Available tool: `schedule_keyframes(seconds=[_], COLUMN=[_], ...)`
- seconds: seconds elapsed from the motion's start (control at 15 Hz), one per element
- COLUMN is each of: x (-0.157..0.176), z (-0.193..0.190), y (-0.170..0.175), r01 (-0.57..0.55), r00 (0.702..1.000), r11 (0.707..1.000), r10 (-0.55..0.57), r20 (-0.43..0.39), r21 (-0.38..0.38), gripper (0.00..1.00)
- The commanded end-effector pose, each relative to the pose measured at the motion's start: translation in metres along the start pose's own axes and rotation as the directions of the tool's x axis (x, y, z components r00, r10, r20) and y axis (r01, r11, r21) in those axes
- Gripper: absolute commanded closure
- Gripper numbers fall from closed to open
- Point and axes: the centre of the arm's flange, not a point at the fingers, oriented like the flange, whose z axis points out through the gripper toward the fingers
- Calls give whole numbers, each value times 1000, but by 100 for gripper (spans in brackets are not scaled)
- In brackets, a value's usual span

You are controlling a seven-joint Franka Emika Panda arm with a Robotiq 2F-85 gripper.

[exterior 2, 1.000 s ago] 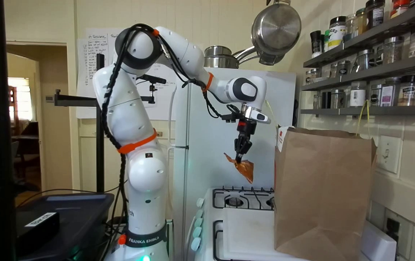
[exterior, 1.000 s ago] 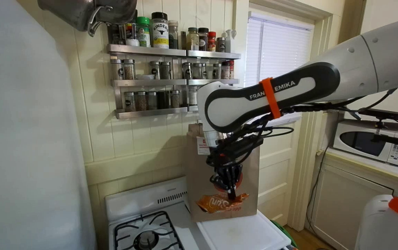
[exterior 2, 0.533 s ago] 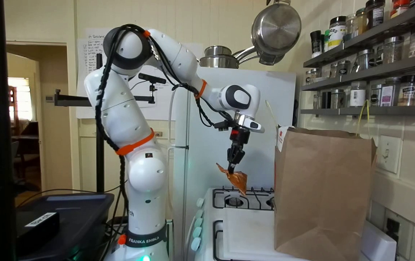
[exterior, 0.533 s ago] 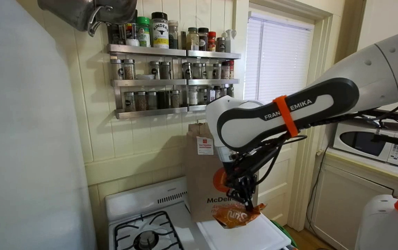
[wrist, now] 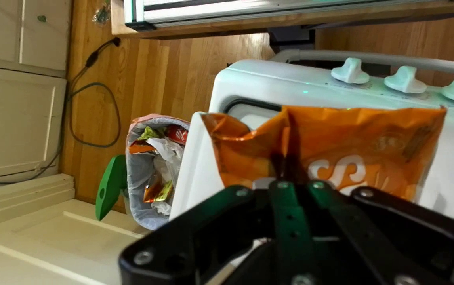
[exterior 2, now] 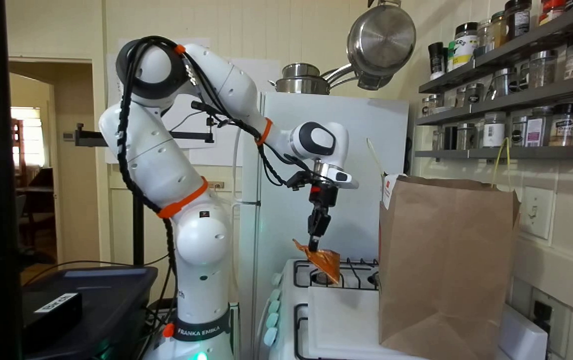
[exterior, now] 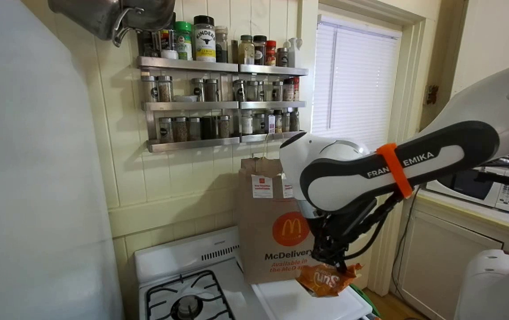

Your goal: Remove the orange packet from the paper bag and put it on the white tray on the stove

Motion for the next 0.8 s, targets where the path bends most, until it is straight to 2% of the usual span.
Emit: schedule_keyframes(seconds=[0.0, 0.13, 0.4, 0.6, 0.73], x=[-12, -10, -5, 0, 3], z=[19, 22, 22, 13, 0], y=[15, 21, 31, 39, 46], r01=[-65, -82, -107, -141, -160], r00=[995, 992, 983, 967, 951], r11=[998, 996, 994, 990, 985], r10=[64, 79, 102, 143, 172], r20=[-71, -99, -153, -212, -256], r21=[-19, -26, -22, 27, 69], gripper=[71, 63, 34, 9, 0])
